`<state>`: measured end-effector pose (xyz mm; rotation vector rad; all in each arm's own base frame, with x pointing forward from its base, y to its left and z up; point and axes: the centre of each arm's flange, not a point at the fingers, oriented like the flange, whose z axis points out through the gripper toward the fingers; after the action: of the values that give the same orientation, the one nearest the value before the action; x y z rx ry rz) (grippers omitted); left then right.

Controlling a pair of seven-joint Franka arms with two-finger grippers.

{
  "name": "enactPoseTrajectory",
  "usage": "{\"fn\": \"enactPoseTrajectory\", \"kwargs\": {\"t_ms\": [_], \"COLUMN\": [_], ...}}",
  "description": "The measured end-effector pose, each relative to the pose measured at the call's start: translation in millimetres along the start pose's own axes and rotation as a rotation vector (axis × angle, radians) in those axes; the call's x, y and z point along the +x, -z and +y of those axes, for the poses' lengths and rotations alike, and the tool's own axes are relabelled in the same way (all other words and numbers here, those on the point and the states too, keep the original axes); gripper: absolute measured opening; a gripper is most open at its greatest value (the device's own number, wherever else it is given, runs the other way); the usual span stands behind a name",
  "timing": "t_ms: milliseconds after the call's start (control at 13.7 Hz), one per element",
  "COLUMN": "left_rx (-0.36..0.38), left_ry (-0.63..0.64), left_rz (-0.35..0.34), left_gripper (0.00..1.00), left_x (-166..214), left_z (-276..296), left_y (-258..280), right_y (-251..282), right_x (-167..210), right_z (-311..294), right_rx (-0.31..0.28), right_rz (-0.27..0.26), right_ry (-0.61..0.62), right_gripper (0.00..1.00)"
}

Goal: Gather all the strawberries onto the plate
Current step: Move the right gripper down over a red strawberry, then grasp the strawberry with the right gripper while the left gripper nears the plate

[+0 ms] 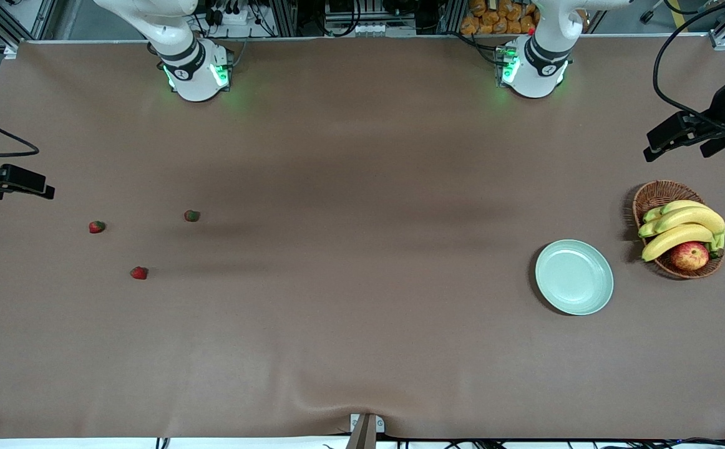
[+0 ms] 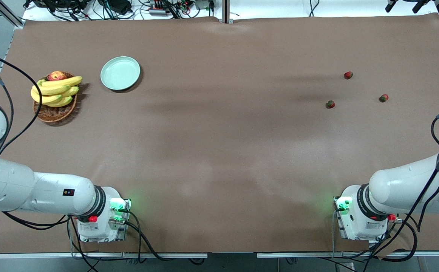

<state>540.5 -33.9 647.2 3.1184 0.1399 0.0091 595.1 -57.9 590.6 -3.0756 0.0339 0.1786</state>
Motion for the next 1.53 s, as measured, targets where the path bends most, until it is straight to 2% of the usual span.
{"fn": "enactPoseTrajectory", "kwargs": {"t_ms": [218, 437, 510, 801, 1238, 1529], "left_rx": [0.001, 0.002, 0.002, 0.005, 0.004, 0.004], "left_ry": [0.0, -0.004, -0.004, -0.002, -0.006, -0.021], "left_rz": [-0.005, -0.01, -0.014, -0.035, -0.023, -0.021], "left_gripper": [1.0, 1.0, 1.0, 1.0, 1.0, 1.0], "left_x": [0, 0, 0, 0, 3, 2], "left_z": [0, 2, 2, 1, 4, 12], "left_y": [-2, -5, -6, -20, -25, -28], "right_y": [-9, -69, -93, -176, -262, -313], "right_x": [3, 20, 29, 66, 102, 112], "right_z": [-7, -16, -15, 4, 39, 48], "right_rx": [0.02, 0.045, 0.046, 0.025, 0.02, 0.021], "right_rz": [-0.022, -0.14, -0.159, -0.119, -0.053, -0.068], "right_ry": [0.01, 0.024, 0.022, -0.004, -0.034, -0.003], "right_gripper": [1.0, 1.0, 1.0, 1.0, 1.0, 1.0]}}
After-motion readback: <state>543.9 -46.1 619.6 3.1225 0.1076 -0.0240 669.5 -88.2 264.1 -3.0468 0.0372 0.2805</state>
